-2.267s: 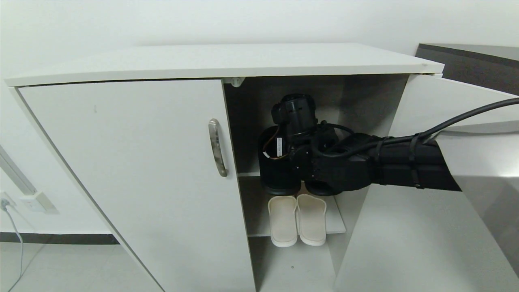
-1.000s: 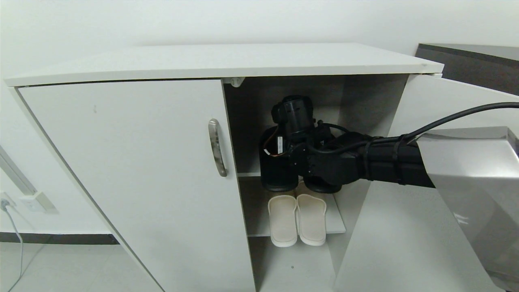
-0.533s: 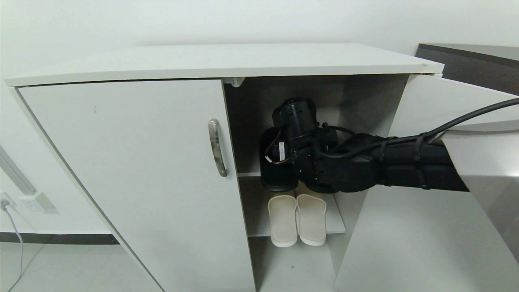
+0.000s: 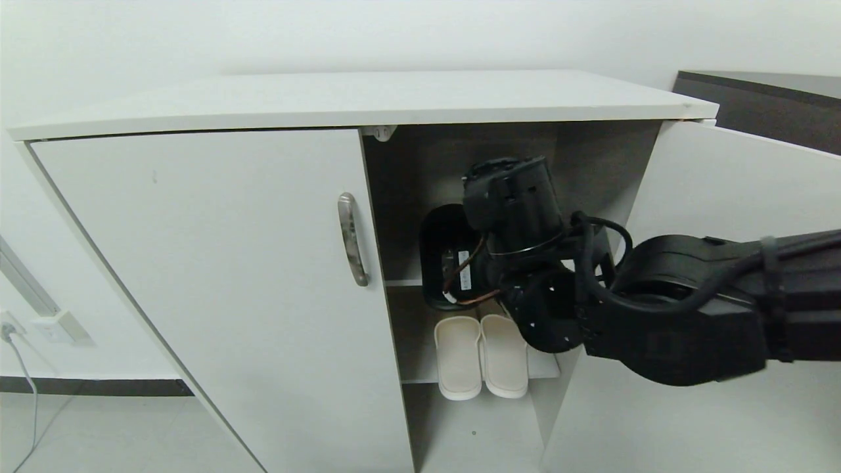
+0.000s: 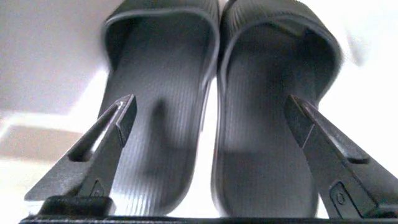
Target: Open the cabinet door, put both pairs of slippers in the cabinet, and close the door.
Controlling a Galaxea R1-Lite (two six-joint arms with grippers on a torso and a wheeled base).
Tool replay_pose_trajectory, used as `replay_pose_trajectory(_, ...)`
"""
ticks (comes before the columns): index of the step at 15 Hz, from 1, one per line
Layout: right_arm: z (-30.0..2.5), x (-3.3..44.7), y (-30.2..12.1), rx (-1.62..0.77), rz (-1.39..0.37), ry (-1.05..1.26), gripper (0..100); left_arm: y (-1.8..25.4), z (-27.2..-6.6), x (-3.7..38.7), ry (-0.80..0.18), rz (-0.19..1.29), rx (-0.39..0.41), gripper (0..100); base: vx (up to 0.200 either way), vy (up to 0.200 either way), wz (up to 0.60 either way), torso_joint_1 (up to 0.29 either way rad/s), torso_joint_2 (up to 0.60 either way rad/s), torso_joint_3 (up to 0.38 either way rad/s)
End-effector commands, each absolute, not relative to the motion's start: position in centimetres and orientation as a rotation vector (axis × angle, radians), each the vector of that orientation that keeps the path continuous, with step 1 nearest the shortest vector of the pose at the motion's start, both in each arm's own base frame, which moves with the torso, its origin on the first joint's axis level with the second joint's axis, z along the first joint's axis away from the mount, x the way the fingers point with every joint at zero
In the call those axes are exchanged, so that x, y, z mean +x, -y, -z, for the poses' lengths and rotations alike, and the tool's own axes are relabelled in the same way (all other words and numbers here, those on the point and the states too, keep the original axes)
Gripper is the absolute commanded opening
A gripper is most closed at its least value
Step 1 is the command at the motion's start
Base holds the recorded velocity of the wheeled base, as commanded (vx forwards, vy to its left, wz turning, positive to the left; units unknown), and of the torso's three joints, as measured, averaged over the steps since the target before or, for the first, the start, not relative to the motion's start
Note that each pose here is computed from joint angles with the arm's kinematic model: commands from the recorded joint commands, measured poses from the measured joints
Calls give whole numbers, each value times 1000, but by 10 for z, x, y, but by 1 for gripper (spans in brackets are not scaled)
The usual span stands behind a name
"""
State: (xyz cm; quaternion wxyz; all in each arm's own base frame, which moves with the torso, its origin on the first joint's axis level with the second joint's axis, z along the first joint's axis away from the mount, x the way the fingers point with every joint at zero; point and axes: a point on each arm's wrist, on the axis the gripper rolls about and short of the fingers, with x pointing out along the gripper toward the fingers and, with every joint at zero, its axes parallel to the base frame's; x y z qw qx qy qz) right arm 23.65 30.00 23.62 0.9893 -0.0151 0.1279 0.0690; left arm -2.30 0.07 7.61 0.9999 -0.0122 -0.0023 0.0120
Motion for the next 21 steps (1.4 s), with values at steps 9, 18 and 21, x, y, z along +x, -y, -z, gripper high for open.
replay_pose_trajectory(9,-229,141,-245,41,-449,-217,100,-1,-76,-23,3,-23,-23,0,0,0,0,0,0,0)
replay_pose_trajectory(18,-224,139,-249,4,-461,-224,0,-1,-76,-23,3,-25,-25,0,0,0,0,0,0,0)
replay_pose_trajectory(21,-220,139,-250,-7,-460,-231,0,-1,-76,-23,3,-25,-25,0,0,0,0,0,0,0)
